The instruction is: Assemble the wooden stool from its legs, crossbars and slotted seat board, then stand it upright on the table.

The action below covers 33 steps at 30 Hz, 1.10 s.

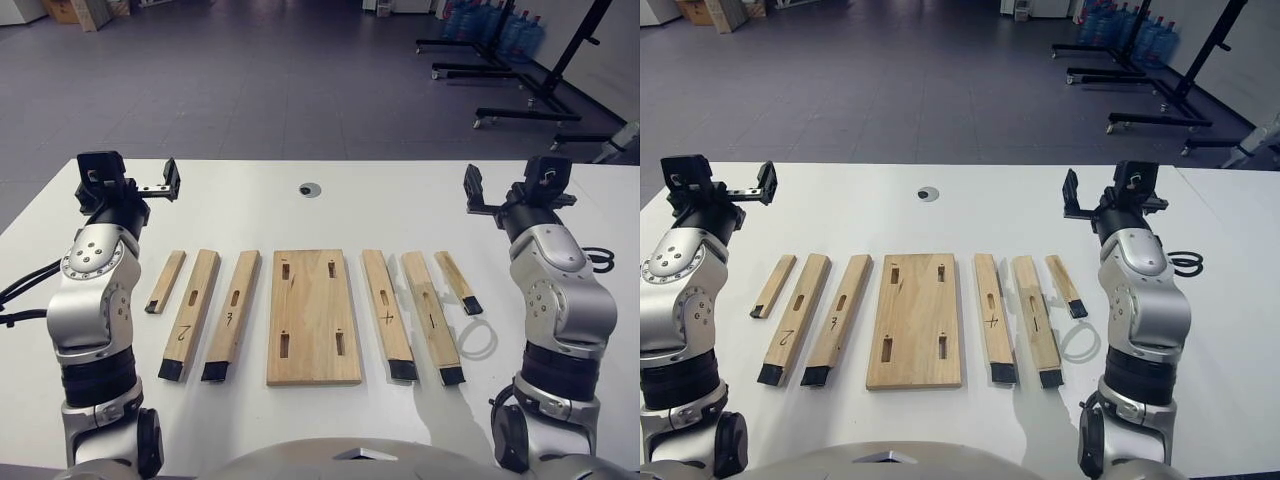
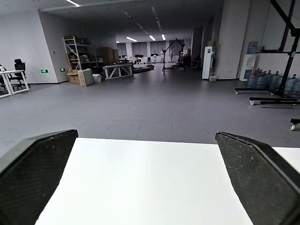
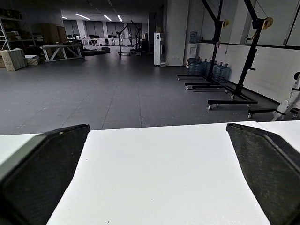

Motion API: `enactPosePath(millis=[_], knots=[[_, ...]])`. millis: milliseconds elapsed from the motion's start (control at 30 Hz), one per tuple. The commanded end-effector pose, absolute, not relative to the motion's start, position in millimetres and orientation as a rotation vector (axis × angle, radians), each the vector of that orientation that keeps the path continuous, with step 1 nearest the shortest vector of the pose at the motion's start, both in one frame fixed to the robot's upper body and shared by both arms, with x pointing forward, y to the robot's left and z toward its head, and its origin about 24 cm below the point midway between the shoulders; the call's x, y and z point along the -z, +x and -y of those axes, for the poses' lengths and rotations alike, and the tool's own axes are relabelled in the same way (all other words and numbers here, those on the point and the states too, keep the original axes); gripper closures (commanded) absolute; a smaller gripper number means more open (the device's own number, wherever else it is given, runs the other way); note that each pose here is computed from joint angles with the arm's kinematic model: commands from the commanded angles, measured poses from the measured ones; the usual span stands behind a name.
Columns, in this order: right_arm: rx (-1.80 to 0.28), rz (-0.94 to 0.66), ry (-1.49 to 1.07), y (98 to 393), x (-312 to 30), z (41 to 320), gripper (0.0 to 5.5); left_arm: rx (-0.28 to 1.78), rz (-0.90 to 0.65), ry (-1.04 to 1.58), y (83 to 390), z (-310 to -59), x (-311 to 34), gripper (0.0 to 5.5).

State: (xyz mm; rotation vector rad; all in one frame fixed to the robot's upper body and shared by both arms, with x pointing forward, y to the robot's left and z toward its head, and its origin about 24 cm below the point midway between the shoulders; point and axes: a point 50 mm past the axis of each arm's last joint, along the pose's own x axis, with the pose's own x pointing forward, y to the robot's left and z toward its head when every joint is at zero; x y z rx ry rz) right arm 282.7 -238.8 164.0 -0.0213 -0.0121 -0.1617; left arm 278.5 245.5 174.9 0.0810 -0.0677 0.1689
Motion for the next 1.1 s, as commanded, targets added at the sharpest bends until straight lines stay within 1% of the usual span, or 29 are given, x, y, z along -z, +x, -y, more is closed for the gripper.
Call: enactPosePath(millis=[33, 133, 200, 300, 367, 433, 533, 667, 767, 867, 967, 1100], knots=[[0.148, 0.008, -0.017, 288.6, -163.3, 234.5, 0.15, -0.180, 0.085, 0.083, 285.1, -244.8, -178.9, 0.10], [0.116, -0.005, -0.044, 293.4, -161.1, 229.3, 0.15, -0.176, 0.086, 0.087, 285.5, -246.3, -178.6, 0.10], [0.116, -0.016, -0.033, 293.3, -158.3, 229.8, 0.15, -0.183, 0.069, 0.079, 284.2, -245.3, -174.4, 0.10], [0.115, -0.020, -0.054, 291.3, -157.2, 234.5, 0.15, -0.160, 0.056, 0.104, 284.0, -236.3, -169.7, 0.10], [0.128, -0.025, -0.046, 290.1, -155.6, 237.0, 0.15, -0.152, 0.043, 0.119, 287.8, -235.3, -167.7, 0.10], [0.125, -0.031, -0.043, 289.1, -152.7, 236.2, 0.15, -0.151, 0.050, 0.097, 290.3, -237.4, -172.9, 0.10], [0.104, -0.019, -0.055, 293.4, -156.8, 233.0, 0.15, -0.178, 0.042, 0.102, 283.9, -245.0, -169.7, 0.10], [0.107, -0.035, -0.065, 287.4, -155.6, 240.2, 0.15, -0.176, 0.002, 0.131, 267.7, -247.3, -161.0, 0.10], [0.112, -0.102, -0.074, 271.9, -146.4, 251.4, 0.15, -0.212, -0.056, 0.128, 248.6, -255.3, -150.8, 0.10], [0.097, -0.230, -0.077, 250.4, -130.8, 262.8, 0.15, -0.273, -0.128, 0.099, 226.3, -266.6, -138.8, 0.10], [0.048, -0.403, -0.030, 227.1, -98.2, 267.5, 0.15, -0.317, -0.184, 0.070, 211.6, -276.8, -127.5, 0.10], [0.021, -0.541, -0.003, 219.9, -55.8, 269.9, 0.15, -0.345, -0.204, 0.056, 212.5, -283.0, -119.5, 0.10]])
